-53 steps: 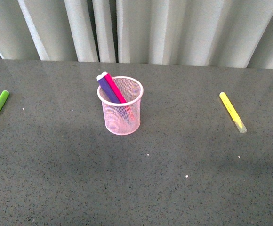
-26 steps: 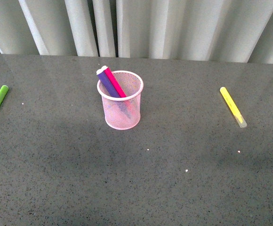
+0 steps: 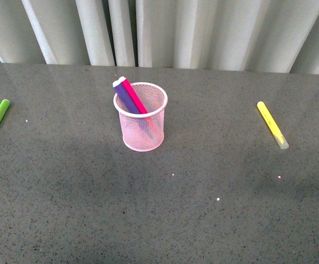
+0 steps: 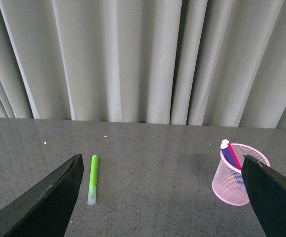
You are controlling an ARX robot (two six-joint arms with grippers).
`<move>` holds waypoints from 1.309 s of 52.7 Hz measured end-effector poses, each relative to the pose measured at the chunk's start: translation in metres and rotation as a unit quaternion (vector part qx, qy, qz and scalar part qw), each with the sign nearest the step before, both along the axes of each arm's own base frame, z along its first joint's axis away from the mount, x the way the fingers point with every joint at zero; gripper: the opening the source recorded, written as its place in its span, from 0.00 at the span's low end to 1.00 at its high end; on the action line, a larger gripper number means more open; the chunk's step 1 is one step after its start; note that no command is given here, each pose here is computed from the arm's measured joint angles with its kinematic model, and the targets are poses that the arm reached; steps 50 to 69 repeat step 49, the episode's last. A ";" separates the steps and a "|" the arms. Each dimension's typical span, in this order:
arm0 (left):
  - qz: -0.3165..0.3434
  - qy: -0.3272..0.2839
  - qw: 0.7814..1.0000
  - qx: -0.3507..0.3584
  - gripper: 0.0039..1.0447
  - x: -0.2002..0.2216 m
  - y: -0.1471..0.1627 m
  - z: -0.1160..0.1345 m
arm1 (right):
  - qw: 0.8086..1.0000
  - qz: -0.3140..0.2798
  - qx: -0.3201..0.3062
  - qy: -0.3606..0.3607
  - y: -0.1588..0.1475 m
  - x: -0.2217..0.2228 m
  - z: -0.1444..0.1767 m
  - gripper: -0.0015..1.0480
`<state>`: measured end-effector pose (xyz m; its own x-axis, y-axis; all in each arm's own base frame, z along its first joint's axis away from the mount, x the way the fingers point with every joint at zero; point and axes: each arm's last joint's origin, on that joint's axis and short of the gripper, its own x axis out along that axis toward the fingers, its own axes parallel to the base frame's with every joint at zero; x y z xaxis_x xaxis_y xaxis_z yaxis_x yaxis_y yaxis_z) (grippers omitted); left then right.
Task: Insert purple and pink pens into pink cup
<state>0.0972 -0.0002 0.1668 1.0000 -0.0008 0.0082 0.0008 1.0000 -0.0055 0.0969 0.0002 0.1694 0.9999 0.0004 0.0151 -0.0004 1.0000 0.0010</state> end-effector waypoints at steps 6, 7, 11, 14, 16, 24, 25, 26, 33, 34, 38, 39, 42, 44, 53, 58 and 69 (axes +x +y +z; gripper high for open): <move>0.000 0.000 1.000 0.000 0.94 0.000 0.000 0.000 | 1.000 0.000 0.000 0.000 0.000 0.000 0.000 0.93; 0.000 0.000 1.000 0.000 0.94 0.000 0.000 0.000 | 1.000 0.000 0.000 0.000 0.000 0.000 0.000 0.93; 0.000 0.000 1.000 0.000 0.94 0.000 0.000 0.000 | 1.000 0.000 0.000 0.000 0.000 0.000 0.000 0.93; 0.000 0.000 1.000 0.000 0.94 0.000 0.000 0.000 | 1.000 0.000 0.000 0.000 0.000 0.000 0.000 0.93; 0.000 0.000 1.000 0.000 0.94 0.000 0.000 0.000 | 1.000 0.000 0.000 0.000 0.000 0.000 0.000 0.93; 0.000 0.000 1.000 0.000 0.94 0.000 0.000 0.000 | 1.000 0.000 0.000 0.000 0.000 0.000 0.000 0.93; 0.000 0.000 1.000 0.000 0.94 0.000 0.000 0.000 | 1.000 0.000 0.000 0.000 0.000 0.000 0.000 0.93; 0.000 0.000 1.000 0.000 0.94 0.000 0.000 0.000 | 1.000 0.000 0.000 0.000 0.000 0.000 0.000 0.93; 0.000 0.000 1.000 0.000 0.94 0.000 0.000 0.000 | 1.000 0.000 0.000 0.000 0.000 0.000 0.000 0.93; 0.000 0.000 1.000 0.000 0.94 0.000 0.000 0.000 | 1.000 0.000 0.000 0.000 0.000 0.000 0.000 0.93; 0.000 0.000 1.000 0.000 0.94 0.000 0.000 0.000 | 1.000 0.000 0.000 0.000 0.000 0.000 0.000 0.93; 0.000 0.000 1.000 0.000 0.94 0.000 0.000 0.000 | 1.000 0.000 0.000 0.000 0.000 0.000 0.000 0.93; 0.000 0.000 1.000 0.000 0.94 0.000 0.000 0.000 | 1.000 0.000 0.000 0.000 0.000 0.000 0.000 0.93; 0.000 0.000 1.000 0.000 0.94 0.000 0.000 0.000 | 1.000 0.000 0.000 0.000 0.000 0.000 0.000 0.93; 0.000 0.000 1.000 0.000 0.94 0.000 0.000 0.000 | 1.000 0.000 0.000 0.000 0.000 0.000 0.000 0.93; 0.000 0.000 1.000 0.000 0.94 0.000 0.000 0.000 | 1.000 0.000 0.000 0.000 0.000 0.000 0.000 0.93; 0.000 0.000 1.000 0.000 0.94 0.000 0.000 0.000 | 1.000 0.000 0.000 0.000 0.000 0.000 0.000 0.93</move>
